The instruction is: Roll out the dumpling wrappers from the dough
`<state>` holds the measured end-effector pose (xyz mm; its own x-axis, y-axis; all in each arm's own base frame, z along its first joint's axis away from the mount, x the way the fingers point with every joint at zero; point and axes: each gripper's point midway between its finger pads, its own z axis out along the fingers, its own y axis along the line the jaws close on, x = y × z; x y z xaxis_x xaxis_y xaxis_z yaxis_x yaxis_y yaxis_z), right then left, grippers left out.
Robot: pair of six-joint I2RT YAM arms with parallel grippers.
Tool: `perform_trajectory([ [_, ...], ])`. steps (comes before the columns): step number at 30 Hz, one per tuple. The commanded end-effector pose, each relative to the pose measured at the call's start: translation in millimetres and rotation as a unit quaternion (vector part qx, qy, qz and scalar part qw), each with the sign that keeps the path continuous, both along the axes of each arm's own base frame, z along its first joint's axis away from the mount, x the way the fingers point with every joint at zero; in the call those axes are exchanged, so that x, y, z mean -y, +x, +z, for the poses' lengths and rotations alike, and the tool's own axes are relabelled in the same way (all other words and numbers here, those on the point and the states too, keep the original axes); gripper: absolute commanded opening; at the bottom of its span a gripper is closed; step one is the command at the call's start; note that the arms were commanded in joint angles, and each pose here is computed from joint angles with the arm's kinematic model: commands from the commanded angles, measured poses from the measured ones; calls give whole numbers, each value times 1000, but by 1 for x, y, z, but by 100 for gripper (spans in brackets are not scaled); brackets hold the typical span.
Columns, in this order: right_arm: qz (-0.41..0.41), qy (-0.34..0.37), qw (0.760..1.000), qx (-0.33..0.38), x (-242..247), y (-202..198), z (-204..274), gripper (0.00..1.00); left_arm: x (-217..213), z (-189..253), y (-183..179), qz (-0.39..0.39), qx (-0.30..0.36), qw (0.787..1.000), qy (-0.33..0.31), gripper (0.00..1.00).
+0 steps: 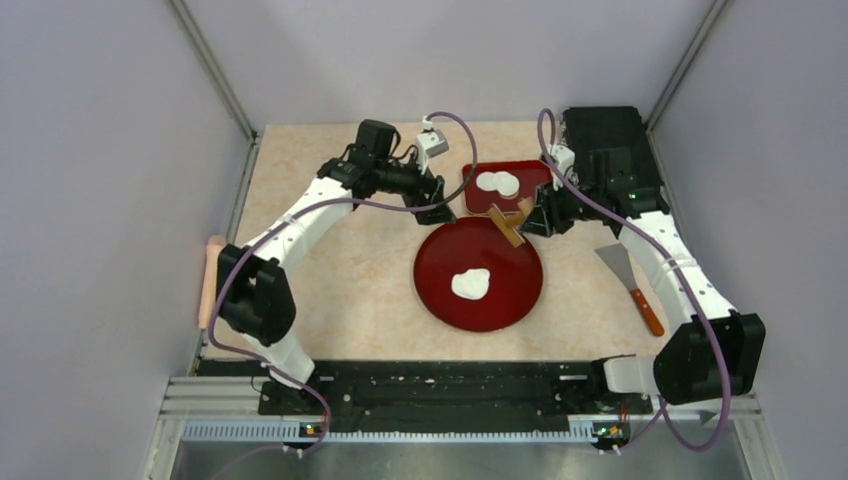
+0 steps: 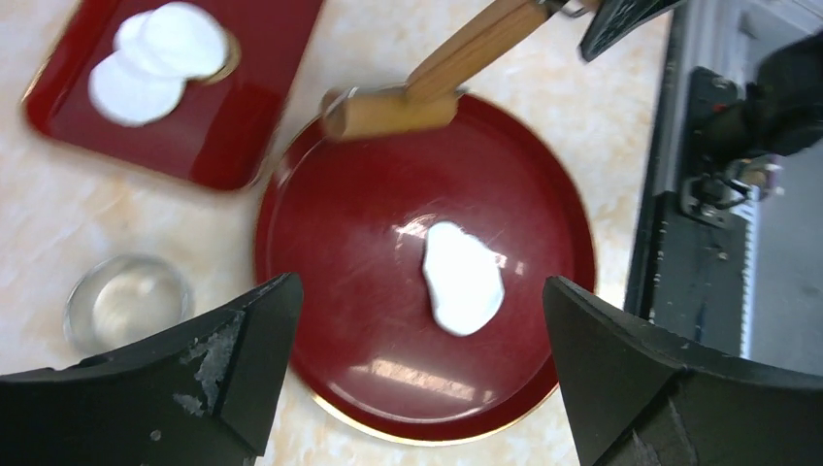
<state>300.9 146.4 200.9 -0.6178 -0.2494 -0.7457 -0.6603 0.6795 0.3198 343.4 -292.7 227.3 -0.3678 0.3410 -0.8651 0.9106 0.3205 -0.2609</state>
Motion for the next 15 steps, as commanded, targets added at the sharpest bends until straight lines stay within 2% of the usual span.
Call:
perform_trajectory([
  [1, 74, 92, 991, 58, -25, -16, 57, 0, 34, 13, -24, -104, -11, 994, -32, 99],
  [9, 146, 168, 974, 40, -43, -47, 83, 0, 62, -4, -84, -230, -38, 972, -21, 99],
  [15, 172, 196, 965, 33, -48, -58, 94, 0, 70, -14, -95, -243, -47, 969, -12, 99],
])
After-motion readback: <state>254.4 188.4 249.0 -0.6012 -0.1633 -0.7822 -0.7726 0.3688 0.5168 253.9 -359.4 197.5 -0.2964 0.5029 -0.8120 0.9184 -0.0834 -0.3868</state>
